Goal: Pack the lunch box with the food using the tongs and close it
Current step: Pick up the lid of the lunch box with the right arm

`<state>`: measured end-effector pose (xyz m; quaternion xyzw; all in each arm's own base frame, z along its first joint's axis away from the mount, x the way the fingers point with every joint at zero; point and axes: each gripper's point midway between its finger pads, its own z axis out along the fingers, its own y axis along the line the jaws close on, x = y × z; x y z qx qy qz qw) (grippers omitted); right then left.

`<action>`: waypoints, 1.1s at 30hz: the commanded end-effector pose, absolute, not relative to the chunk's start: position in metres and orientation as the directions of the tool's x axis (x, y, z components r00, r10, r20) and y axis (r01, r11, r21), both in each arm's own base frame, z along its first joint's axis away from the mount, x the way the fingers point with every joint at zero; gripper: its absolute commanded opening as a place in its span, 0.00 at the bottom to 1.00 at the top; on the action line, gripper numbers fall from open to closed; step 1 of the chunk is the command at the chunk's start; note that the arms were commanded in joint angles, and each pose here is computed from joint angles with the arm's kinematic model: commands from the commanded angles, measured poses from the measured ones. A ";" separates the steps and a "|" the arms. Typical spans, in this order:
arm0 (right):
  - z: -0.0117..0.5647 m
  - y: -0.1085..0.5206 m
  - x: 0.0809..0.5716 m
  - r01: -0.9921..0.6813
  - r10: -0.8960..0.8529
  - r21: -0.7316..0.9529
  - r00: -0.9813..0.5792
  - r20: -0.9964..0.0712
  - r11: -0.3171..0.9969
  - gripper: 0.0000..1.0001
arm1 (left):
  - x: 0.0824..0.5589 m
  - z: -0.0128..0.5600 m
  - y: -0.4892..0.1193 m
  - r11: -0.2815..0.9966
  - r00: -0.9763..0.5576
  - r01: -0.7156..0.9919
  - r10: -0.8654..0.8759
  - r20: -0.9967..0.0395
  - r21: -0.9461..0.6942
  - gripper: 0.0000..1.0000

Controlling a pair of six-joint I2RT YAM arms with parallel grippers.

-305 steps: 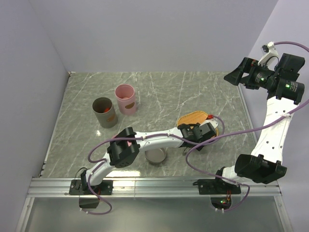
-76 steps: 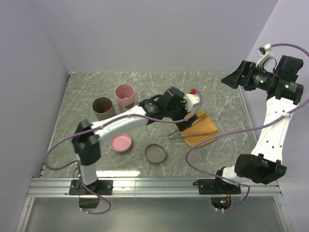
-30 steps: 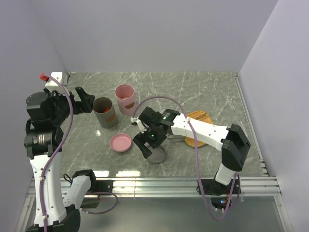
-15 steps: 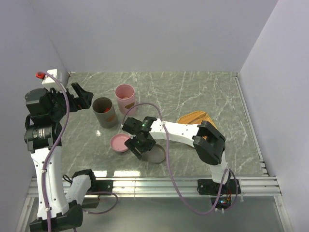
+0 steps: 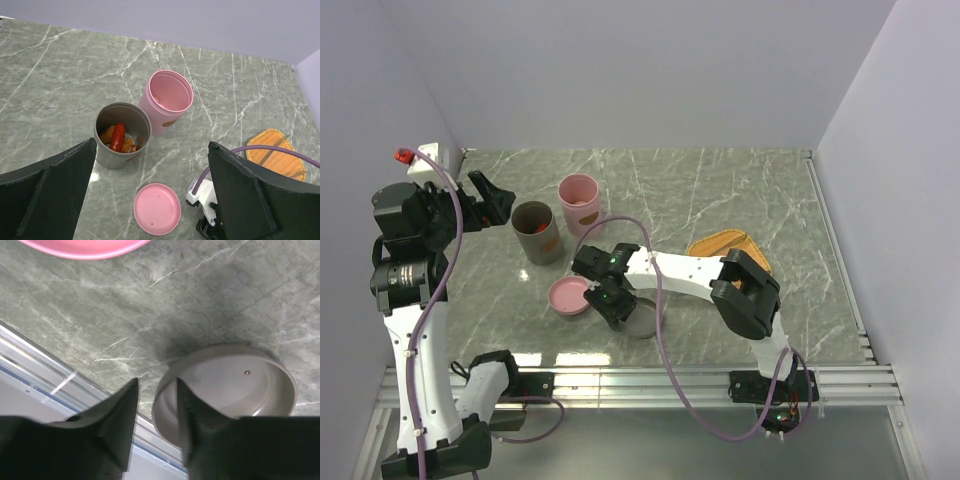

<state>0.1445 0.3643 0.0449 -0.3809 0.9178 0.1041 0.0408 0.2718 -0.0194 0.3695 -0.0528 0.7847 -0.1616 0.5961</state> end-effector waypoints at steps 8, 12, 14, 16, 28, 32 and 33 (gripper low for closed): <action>0.065 0.370 0.158 -0.709 -0.677 0.152 -0.703 -0.215 0.688 0.08 | 0.267 0.383 -0.026 0.928 -0.269 0.141 -0.299 -0.916 -0.345 0.99; 0.096 0.372 0.163 -0.736 -0.676 0.172 -0.672 -0.302 0.655 0.00 | 0.265 0.383 -0.032 0.921 -0.281 0.173 -0.294 -0.914 -0.349 0.99; 0.108 0.372 0.167 -0.739 -0.665 0.189 -0.667 -0.336 0.646 0.00 | 0.263 0.383 -0.037 0.913 -0.291 0.198 -0.294 -0.911 -0.358 0.99; 0.127 0.371 0.171 -0.746 -0.648 0.203 -0.657 -0.385 0.635 0.00 | 0.263 0.386 -0.041 0.905 -0.290 0.220 -0.295 -0.910 -0.363 0.99; 0.223 0.329 0.229 -0.685 -0.420 0.516 -0.726 -0.545 0.514 0.00 | 0.249 0.409 -0.083 0.775 -0.240 0.483 -0.330 -0.913 -0.407 0.99; 0.278 0.318 0.244 -0.673 -0.269 0.624 -0.735 -0.622 0.397 0.00 | 0.238 0.423 -0.100 0.684 -0.196 0.602 -0.374 -0.907 -0.412 0.97; 0.295 0.319 0.248 -0.695 -0.232 0.633 -0.715 -0.659 0.341 0.00 | 0.233 0.419 -0.105 0.637 -0.236 0.606 -0.427 -0.873 -0.476 0.97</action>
